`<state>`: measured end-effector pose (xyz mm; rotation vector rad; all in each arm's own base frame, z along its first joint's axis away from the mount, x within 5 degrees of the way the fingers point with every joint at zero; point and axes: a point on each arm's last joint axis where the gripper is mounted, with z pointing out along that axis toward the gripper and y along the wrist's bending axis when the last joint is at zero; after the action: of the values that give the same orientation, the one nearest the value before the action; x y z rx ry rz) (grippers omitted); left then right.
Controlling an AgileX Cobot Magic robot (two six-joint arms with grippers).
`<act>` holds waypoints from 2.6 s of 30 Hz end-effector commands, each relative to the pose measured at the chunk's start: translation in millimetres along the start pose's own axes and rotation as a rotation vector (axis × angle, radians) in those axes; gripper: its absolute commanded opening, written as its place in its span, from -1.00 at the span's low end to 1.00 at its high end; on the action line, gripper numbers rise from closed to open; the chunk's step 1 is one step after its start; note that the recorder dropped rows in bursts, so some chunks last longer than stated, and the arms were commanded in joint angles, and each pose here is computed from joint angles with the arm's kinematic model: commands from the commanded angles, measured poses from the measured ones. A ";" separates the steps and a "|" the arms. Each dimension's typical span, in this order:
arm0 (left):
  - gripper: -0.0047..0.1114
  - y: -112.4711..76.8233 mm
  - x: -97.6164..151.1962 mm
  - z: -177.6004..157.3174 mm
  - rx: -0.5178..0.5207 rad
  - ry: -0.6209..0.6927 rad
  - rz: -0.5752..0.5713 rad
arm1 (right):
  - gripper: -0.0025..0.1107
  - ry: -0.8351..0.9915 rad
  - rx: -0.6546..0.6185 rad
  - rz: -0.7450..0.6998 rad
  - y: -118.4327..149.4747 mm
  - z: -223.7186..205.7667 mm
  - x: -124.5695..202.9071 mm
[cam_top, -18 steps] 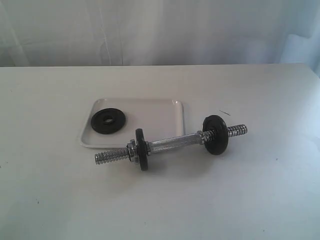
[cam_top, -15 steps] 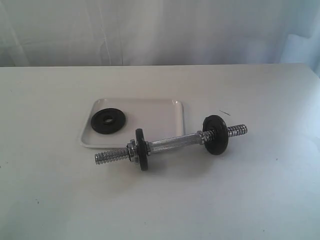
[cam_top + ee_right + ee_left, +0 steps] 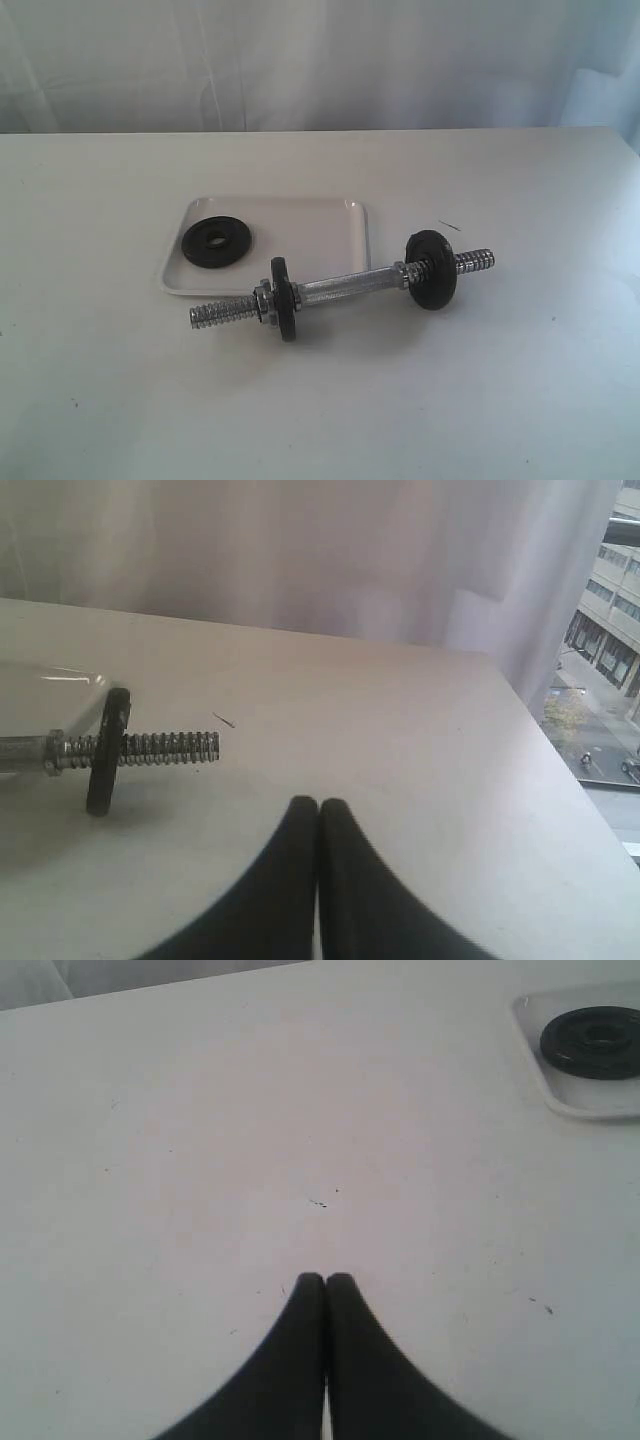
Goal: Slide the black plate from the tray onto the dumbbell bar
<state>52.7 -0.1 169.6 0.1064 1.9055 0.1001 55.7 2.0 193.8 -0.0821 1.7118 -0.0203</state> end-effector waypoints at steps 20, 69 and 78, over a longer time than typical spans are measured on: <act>-0.92 -0.3 1.3 0.1 0.003 0.003 -0.007 | -0.96 -0.334 0.006 0.314 -4.9 -4.9 -27.8; -0.92 -0.3 1.3 0.1 0.003 0.003 -0.007 | 0.18 0.675 -0.283 0.553 33.3 119.7 -162.2; -0.92 -0.3 1.3 0.1 0.003 0.003 -0.007 | 0.18 0.774 -0.292 0.667 75.0 164.6 -140.9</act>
<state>52.7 -0.1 169.6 0.1064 1.9055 0.1001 223.6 81.5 305.6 0.2600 2.4521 0.7441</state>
